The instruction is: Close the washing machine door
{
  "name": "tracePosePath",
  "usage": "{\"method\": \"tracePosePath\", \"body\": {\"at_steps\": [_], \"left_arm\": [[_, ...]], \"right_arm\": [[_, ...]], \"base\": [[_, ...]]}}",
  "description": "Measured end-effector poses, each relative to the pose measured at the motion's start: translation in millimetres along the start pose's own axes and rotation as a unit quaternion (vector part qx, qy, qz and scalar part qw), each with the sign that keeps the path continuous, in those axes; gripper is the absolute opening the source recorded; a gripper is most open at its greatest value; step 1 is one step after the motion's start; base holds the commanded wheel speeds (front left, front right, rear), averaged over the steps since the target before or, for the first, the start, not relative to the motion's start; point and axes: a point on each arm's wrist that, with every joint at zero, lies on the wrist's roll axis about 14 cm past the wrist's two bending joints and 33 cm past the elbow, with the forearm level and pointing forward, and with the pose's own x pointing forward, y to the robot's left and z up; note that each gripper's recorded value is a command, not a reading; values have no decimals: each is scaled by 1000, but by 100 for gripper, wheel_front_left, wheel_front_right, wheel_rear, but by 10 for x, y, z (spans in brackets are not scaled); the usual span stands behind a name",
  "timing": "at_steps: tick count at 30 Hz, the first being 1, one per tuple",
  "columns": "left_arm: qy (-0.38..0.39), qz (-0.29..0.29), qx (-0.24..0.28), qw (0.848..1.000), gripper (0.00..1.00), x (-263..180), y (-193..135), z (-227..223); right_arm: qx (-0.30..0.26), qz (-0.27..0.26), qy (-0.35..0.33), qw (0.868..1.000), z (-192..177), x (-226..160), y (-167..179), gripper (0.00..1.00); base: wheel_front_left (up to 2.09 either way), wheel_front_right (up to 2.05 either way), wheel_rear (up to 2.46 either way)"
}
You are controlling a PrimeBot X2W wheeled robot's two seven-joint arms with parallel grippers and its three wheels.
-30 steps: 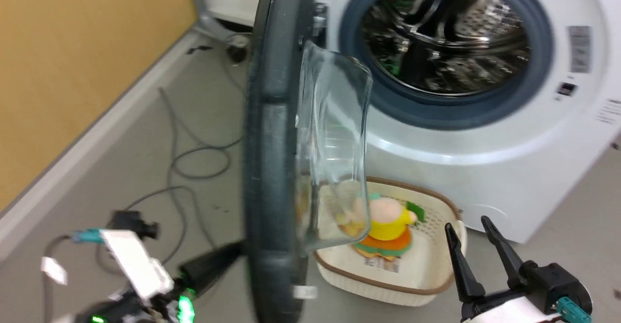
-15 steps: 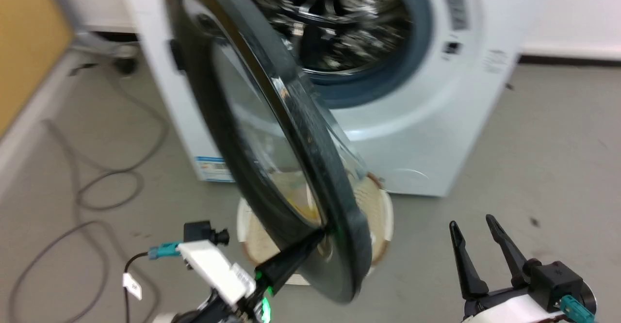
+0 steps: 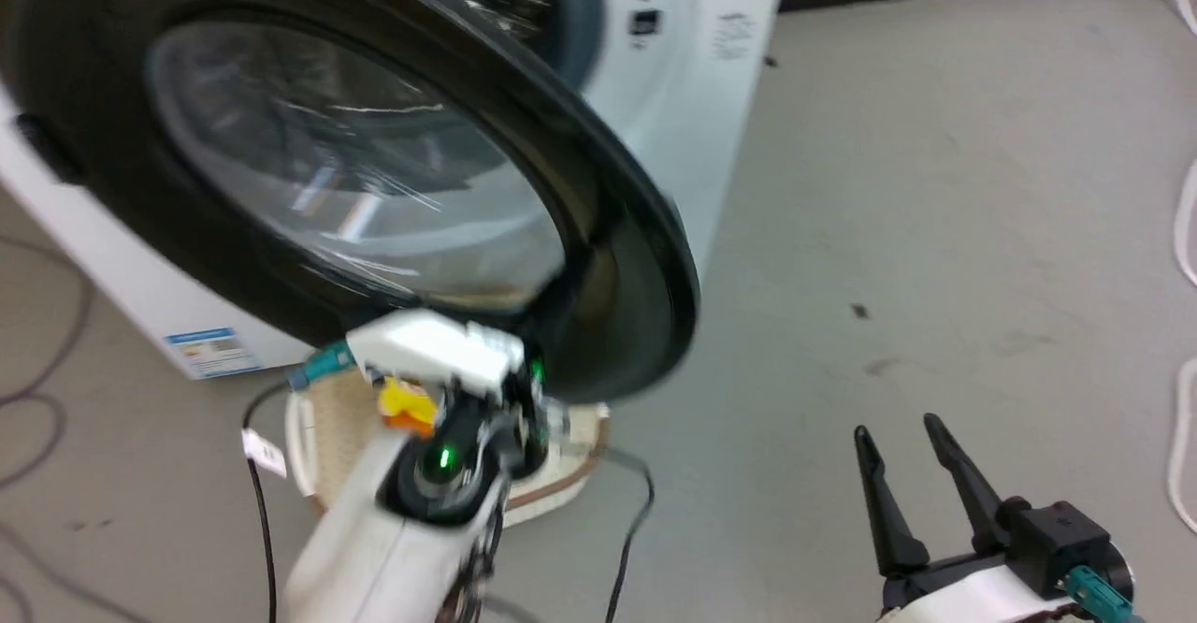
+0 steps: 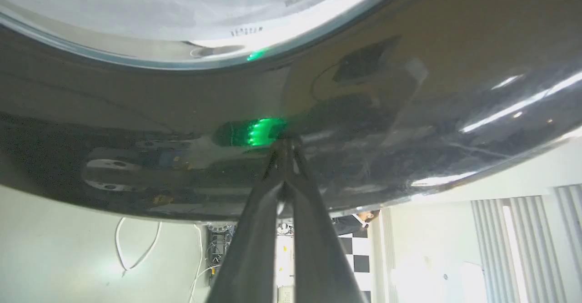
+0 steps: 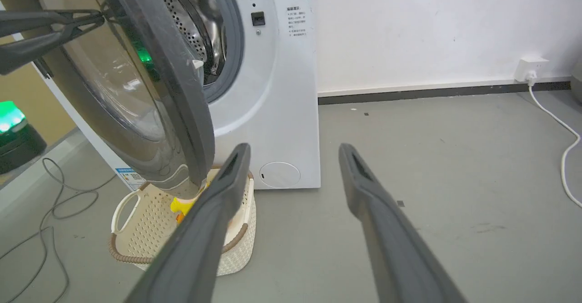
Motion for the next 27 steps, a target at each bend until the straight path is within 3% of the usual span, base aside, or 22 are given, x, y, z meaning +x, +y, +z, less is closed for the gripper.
{"method": "tracePosePath", "body": {"at_steps": [6, 12, 18, 22, 27], "left_arm": [[-29, -3, 12, 999, 0, 432, -48, -1], [-37, 0, 25, 999, 0, 461, -8, -19], [-6, 12, 141, 990, 0, 184, 127, -72], [1, 24, 260, 965, 0, -209, 309, -24], [-25, 39, 442, 896, 0, -739, 385, 321]], "right_arm": [[-2, -26, 10, 1000, -50, -89, -136, 100], [3, -24, 2, 1000, -20, -66, -125, 100], [7, -2, -14, 1000, 64, 34, -1, 100], [8, 17, -23, 1000, 111, 85, 108, 100], [11, 49, -32, 998, 158, 151, 302, 100]], "base": [[0, 0, 0], [0, 0, 0], [0, 0, 0], [0, 0, 0], [0, 0, 0]]}}
